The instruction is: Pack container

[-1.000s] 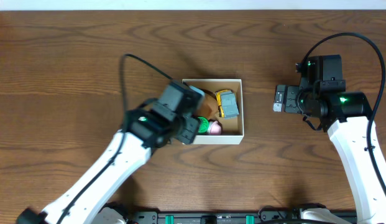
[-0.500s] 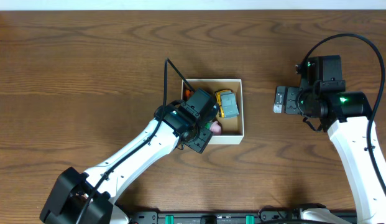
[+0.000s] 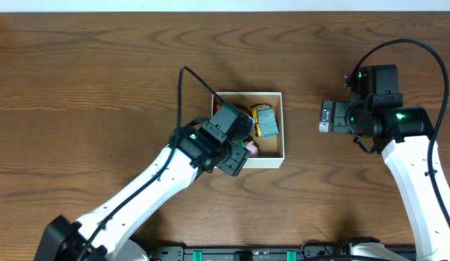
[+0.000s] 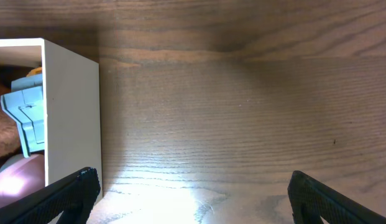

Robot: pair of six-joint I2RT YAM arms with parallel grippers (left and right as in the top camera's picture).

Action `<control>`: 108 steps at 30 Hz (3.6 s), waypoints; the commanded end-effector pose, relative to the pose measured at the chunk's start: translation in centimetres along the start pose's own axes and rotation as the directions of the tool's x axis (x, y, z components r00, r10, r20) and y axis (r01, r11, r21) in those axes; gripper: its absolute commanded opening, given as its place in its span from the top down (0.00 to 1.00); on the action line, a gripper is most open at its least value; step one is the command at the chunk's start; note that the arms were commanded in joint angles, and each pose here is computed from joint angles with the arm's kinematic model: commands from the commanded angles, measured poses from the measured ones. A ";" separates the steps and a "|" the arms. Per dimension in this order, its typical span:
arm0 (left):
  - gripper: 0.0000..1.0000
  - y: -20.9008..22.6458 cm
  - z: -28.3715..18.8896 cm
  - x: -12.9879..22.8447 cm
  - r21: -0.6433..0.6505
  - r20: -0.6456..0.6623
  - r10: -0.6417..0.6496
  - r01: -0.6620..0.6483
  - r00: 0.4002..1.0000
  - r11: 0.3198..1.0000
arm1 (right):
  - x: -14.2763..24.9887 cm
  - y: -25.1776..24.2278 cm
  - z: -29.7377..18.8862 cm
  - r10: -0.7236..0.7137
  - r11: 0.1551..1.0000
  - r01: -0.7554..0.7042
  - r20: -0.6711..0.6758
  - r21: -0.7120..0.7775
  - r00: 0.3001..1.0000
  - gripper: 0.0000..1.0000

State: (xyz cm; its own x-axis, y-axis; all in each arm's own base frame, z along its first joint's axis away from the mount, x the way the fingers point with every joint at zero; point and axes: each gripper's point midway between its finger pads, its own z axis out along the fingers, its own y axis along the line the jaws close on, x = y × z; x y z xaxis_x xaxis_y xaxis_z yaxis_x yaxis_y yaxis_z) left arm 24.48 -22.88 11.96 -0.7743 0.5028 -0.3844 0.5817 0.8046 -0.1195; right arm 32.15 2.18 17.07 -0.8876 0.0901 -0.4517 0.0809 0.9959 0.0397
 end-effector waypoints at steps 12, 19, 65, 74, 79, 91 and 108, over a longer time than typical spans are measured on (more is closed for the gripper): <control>0.33 0.5 2.4 0.9 -0.023 -0.079 -0.025 0.023 0.997 0.999 | 0.4 -0.1 0.1 -0.023 1.000 0.023 -0.014 0.013 1.000 0.01; 0.34 0.6 3.5 0.9 -0.026 -0.093 -0.027 0.024 0.995 0.999 | 0.6 -0.3 0.1 -0.024 0.999 0.024 -0.022 0.024 0.999 0.01; 0.39 -1.0 -0.4 0.9 0.045 -0.050 -0.253 0.255 0.966 0.966 | 1.1 -0.5 1.2 -0.025 0.999 0.028 -0.066 0.044 0.997 0.01; 0.39 -1.8 1.5 1.3 0.079 -0.114 -0.258 0.268 0.959 0.960 | 1.1 -0.5 1.2 -0.025 0.999 0.028 -0.066 0.044 0.997 0.01; 0.38 -2.3 1.7 -0.3 0.119 -0.059 -0.248 0.254 0.967 0.960 | 1.1 -0.5 1.2 -0.025 0.999 0.028 -0.066 0.044 0.997 0.01; 0.39 -2.3 1.8 -2.5 0.134 0.029 -0.242 0.236 0.970 0.963 | 1.2 -0.6 1.1 -0.025 0.999 0.028 -0.070 0.044 0.997 0.01; 0.23 3.0 1.1 -0.5 -0.135 0.027 -0.247 0.248 0.969 0.959 | 0.4 -0.4 1.2 -0.024 0.999 0.026 -0.038 0.039 0.999 0.01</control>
State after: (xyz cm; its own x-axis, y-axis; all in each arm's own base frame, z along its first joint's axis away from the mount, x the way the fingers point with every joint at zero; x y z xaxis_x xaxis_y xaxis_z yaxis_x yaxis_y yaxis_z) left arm 25.02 -22.80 10.27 -0.9039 0.2915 -0.3129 0.3580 0.9161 -0.1807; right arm 31.93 1.72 15.70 -0.9109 0.0878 -0.4032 0.0931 0.9956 0.0065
